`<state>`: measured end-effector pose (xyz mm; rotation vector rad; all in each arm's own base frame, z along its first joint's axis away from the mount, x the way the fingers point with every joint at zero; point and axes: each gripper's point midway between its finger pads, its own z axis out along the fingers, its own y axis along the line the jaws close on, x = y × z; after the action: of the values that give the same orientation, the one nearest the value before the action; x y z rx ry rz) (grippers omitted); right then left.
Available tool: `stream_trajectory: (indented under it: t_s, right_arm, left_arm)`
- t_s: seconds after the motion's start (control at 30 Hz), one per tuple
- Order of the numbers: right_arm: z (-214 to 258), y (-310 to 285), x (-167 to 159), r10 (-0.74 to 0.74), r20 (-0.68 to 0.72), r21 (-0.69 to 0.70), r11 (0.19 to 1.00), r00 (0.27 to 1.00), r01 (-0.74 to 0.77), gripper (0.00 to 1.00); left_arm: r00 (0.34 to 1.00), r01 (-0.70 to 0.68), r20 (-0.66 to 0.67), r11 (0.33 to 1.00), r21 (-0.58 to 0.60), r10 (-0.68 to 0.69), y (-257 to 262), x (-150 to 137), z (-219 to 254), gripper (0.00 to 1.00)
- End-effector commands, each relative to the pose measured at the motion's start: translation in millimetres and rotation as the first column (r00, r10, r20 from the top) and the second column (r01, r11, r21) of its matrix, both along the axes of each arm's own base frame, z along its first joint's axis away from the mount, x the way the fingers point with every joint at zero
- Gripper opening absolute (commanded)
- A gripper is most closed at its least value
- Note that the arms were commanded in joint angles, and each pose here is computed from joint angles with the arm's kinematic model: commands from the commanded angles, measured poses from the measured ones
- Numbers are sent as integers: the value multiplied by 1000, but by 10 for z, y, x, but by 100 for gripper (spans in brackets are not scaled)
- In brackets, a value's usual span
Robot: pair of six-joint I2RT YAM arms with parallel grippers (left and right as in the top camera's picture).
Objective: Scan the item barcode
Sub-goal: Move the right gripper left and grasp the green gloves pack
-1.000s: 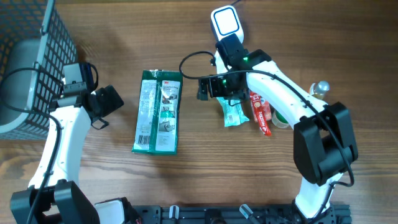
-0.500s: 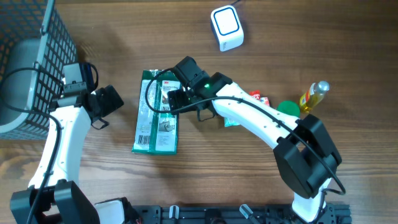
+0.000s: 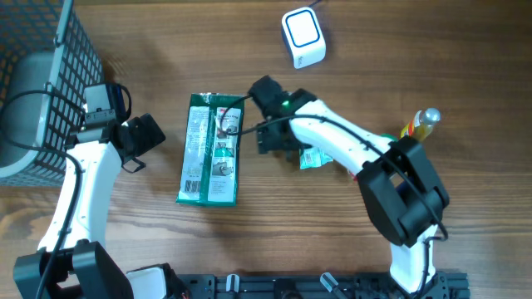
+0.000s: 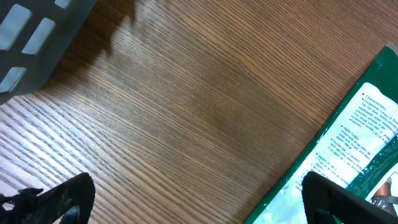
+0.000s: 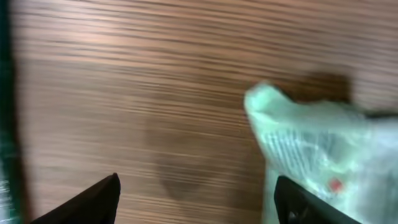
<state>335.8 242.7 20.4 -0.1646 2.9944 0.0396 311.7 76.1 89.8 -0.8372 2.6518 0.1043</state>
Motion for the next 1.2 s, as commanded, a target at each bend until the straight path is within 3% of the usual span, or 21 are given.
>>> stream_trajectory:
  t_s: [0.0, 0.1, 0.2, 0.3, 0.37, 0.5, 0.67, 1.17]
  right_arm:
    - [-66, -267, 26, -63, -29, -60, 996, 998, 62, 84]
    - [-48, -108, 17, -56, -58, 31, 998, 997, 58, 82]
    - [171, 311, 42, -6, -81, 234, 972, 997, 25, 73]
    - [446, 759, 145, 1, -11, 395, 919, 1000, 4, 67]
    - [496, 1041, 150, 28, 61, 430, 901, 998, -52, 67]
    - [377, 1435, 88, 52, 207, 369, 921, 977, -127, 68]
    - [70, 1534, 20, 80, 329, 198, 969, 941, -151, 74]
    - [-174, 1406, -35, 174, 296, 96, 973, 939, -211, 83]
  left_arm:
    - [1000, -3, 25, 1000, 4, 3, 20, 38, 75, 100]
    - [1000, -3, 25, 1000, 4, 3, 20, 38, 75, 100]
    - [1000, -3, 25, 1000, 4, 3, 20, 38, 75, 100]
    - [1000, -3, 25, 1000, 4, 3, 20, 38, 75, 100]
    - [1000, -3, 25, 1000, 4, 3, 20, 38, 75, 100]
    - [1000, -3, 25, 1000, 4, 3, 20, 38, 75, 100]
    - [1000, -3, 25, 1000, 4, 3, 20, 38, 75, 100]
    - [1000, -3, 25, 1000, 4, 3, 20, 38, 75, 100]
